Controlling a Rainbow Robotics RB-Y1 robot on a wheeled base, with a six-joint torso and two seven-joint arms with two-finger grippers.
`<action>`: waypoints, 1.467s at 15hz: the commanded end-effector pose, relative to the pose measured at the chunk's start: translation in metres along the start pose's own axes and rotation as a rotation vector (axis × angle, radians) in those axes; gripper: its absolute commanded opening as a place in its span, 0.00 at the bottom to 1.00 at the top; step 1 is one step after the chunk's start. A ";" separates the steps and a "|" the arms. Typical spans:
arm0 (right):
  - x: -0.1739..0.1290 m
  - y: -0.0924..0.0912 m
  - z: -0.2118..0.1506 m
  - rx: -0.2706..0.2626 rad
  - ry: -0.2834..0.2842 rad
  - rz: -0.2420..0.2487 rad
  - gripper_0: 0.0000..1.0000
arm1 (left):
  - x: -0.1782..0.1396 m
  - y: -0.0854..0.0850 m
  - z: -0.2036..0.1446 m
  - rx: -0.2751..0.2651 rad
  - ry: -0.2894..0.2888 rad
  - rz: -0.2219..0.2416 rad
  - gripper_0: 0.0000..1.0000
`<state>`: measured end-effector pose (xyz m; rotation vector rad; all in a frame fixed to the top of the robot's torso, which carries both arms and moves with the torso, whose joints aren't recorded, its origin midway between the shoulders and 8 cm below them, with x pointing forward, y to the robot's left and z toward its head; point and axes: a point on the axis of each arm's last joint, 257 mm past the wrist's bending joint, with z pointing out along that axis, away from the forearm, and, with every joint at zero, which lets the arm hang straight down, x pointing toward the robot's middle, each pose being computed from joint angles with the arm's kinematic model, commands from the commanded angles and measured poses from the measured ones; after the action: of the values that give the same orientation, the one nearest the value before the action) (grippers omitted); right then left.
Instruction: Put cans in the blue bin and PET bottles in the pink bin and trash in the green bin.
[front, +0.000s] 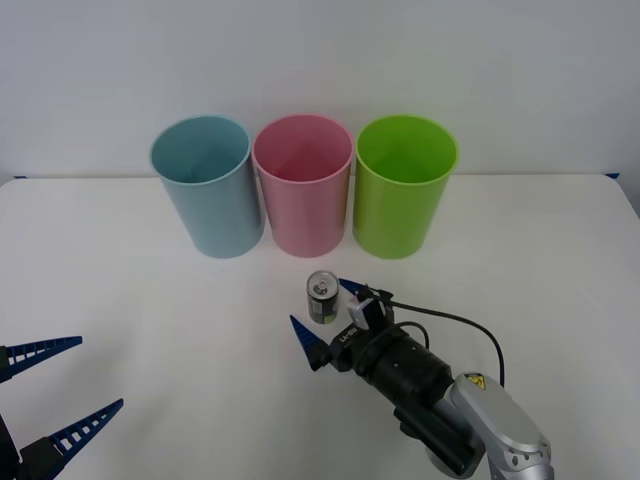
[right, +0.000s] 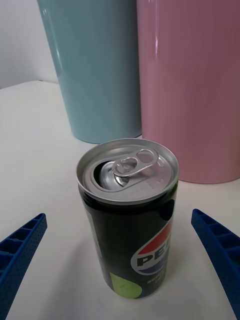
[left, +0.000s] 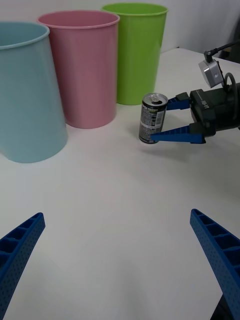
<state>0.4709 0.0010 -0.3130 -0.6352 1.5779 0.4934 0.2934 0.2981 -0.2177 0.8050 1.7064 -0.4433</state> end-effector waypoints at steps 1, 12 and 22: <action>-0.004 0.000 0.005 0.007 -0.007 -0.004 1.00 | 0.000 0.000 0.000 0.000 0.000 0.000 1.00; -0.008 -0.001 0.008 0.018 -0.015 -0.016 1.00 | 0.000 0.000 0.000 0.000 0.000 0.000 1.00; -0.019 -0.001 0.011 0.012 -0.046 -0.044 0.00 | 0.000 0.000 0.000 0.000 0.000 0.000 1.00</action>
<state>0.4806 0.0092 -0.2952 -0.6423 1.5214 0.4625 0.2934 0.2981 -0.2177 0.8050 1.7064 -0.4433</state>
